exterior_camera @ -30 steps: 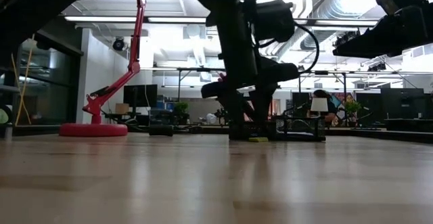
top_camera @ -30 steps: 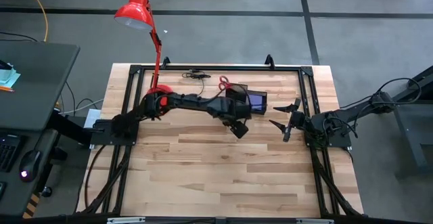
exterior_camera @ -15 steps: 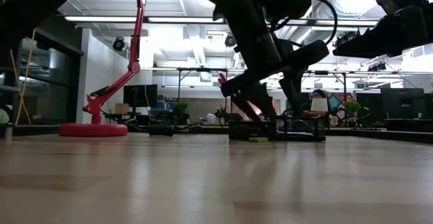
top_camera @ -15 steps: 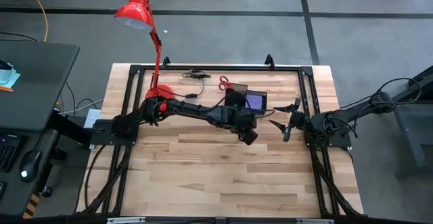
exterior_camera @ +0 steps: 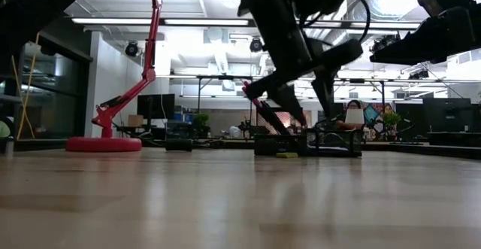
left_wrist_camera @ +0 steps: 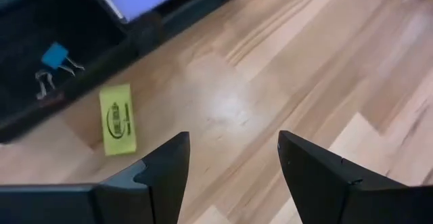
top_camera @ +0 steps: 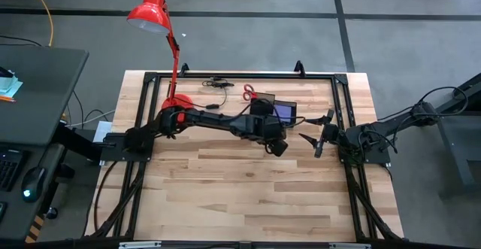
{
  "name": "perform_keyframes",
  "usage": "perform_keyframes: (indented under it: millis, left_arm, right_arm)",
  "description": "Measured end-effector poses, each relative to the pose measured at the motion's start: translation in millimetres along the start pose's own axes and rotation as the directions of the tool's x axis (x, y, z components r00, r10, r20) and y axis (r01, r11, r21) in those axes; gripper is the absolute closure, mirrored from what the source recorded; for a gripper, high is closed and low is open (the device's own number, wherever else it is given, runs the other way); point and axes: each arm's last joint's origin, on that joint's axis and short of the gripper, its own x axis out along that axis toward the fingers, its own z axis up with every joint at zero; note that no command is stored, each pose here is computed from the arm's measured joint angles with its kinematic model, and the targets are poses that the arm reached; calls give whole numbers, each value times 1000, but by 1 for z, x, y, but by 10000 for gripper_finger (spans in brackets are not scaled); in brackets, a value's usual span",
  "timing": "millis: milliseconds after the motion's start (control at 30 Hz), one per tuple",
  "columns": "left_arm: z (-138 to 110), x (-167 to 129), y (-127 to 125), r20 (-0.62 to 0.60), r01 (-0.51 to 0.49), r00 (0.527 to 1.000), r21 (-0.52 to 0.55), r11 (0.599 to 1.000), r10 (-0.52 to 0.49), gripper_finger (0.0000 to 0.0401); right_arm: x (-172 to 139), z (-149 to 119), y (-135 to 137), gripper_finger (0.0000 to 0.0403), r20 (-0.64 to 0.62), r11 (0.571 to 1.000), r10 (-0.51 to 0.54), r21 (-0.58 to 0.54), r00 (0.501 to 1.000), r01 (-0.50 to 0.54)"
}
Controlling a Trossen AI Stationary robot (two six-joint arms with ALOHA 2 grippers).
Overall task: Pick and place office supplies into organizer
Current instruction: Put the light green eraser into the black desk organizer
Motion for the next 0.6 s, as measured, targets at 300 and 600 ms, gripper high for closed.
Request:
perform_keyframes:
  millis: [300,600]
  left_arm:
    - [-22,-5,10,-256,-120,964,-194,974,67,190]
    - [-19,-4,20,-278,-185,953,-210,960,123,190]
  right_arm:
    - [0,0,0,143,0,1000,0,0,1000,0]
    - [0,0,0,143,0,1000,0,0,1000,0]
